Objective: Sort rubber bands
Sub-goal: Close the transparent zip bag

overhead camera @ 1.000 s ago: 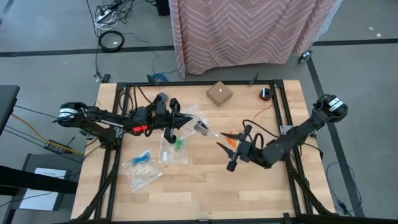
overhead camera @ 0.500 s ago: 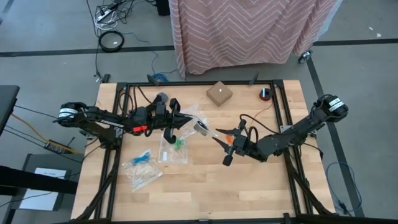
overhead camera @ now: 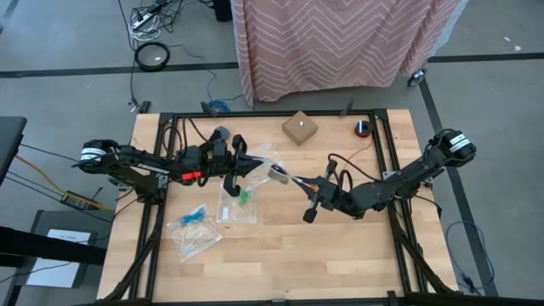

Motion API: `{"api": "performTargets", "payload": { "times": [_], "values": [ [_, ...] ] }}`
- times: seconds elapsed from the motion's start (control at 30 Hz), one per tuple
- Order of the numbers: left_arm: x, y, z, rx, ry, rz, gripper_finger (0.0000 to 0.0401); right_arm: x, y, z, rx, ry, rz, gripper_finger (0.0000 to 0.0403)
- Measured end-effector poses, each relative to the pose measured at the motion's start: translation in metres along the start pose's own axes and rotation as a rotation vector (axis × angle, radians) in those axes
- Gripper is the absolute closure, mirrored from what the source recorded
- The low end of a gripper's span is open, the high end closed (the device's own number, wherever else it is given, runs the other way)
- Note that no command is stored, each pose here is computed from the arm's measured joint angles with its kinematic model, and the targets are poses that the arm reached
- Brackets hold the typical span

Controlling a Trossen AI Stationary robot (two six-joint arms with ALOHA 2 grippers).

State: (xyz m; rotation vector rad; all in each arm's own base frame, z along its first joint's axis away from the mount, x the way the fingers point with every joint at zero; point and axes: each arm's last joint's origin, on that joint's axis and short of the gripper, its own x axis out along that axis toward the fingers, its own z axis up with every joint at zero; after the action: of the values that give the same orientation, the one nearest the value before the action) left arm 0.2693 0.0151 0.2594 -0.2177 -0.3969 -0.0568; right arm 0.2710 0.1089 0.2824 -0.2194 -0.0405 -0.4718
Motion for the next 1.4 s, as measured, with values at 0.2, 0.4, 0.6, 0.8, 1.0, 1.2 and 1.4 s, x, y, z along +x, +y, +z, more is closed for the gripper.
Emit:
{"api": "performTargets", "payload": {
  "times": [0.2, 0.4, 0.6, 0.8, 1.0, 1.2, 1.4],
  "values": [
    [0.0, 0.001, -0.008, 0.009, 0.094, -0.031, 0.0397, -0.003, -0.005, 0.005, -0.029, 0.021, -0.167, 0.0403],
    [-0.001, 0.003, -0.014, 0.019, 0.158, -0.007, 0.0398, -0.003, -0.006, 0.001, -0.086, 0.077, -0.232, 0.0403],
    [-0.002, 0.003, -0.016, 0.018, 0.178, 0.003, 0.0396, -0.002, -0.007, -0.001, -0.083, 0.084, -0.237, 0.0403],
    [-0.003, 0.0, -0.02, 0.098, 0.237, -0.149, 0.0363, -0.003, -0.004, -0.006, -0.082, 0.11, -0.223, 0.0403],
    [-0.004, -0.001, -0.025, 0.165, 0.287, -0.233, 0.0315, -0.005, -0.001, -0.023, -0.039, 0.188, -0.221, 0.0403],
    [-0.008, 0.001, -0.036, 0.204, 0.395, -0.236, 0.0262, -0.008, 0.001, -0.028, -0.022, 0.212, -0.209, 0.0403],
    [-0.01, 0.002, -0.041, 0.224, 0.448, -0.23, 0.0212, -0.009, 0.001, -0.03, -0.022, 0.223, -0.221, 0.0403]
  ]
}}
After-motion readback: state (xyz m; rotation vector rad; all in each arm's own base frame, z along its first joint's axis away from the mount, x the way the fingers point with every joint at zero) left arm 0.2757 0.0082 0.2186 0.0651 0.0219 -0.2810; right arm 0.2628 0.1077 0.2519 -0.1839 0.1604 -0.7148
